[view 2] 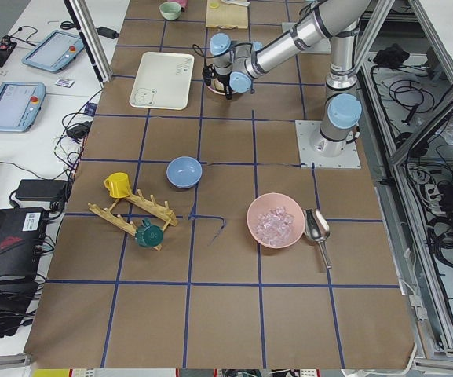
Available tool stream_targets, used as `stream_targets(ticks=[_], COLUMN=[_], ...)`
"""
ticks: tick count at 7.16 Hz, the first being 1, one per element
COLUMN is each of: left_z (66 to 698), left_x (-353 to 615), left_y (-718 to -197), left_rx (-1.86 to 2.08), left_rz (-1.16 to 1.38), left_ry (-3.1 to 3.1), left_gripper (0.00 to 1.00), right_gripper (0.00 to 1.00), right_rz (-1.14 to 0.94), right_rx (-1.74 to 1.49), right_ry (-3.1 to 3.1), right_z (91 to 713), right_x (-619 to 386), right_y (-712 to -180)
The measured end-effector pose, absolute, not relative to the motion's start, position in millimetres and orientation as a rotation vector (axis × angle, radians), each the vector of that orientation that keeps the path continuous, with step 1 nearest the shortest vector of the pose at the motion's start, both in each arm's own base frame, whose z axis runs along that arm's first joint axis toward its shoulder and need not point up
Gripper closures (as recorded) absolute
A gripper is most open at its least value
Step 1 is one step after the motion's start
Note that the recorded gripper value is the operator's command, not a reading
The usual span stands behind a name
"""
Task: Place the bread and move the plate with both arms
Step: 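Grip the rim of the white plate with the left gripper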
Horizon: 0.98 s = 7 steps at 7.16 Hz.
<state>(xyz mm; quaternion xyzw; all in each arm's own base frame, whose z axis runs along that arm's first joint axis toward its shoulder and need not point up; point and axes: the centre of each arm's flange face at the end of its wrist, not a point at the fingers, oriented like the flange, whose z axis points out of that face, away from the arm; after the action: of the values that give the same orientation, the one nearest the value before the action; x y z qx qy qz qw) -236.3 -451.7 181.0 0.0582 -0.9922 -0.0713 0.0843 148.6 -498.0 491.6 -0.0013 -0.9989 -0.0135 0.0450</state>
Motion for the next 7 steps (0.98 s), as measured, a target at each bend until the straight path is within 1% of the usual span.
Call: stream_targets(ticks=[4, 7], left_z=[194, 224], left_x=[-223, -189], left_y=[-462, -494], left_rx=[0.161, 0.274], left_rz=[-0.154, -0.102], left_ry=[-2.941, -2.770], left_gripper=[1.00, 1.00], right_gripper=[0.00, 0.00], right_rz=[0.036, 0.042], right_rx=[-0.012, -0.015], right_ry=[-3.065, -3.067], right_z=[496, 496], right_x=[150, 150], right_y=[-503, -503])
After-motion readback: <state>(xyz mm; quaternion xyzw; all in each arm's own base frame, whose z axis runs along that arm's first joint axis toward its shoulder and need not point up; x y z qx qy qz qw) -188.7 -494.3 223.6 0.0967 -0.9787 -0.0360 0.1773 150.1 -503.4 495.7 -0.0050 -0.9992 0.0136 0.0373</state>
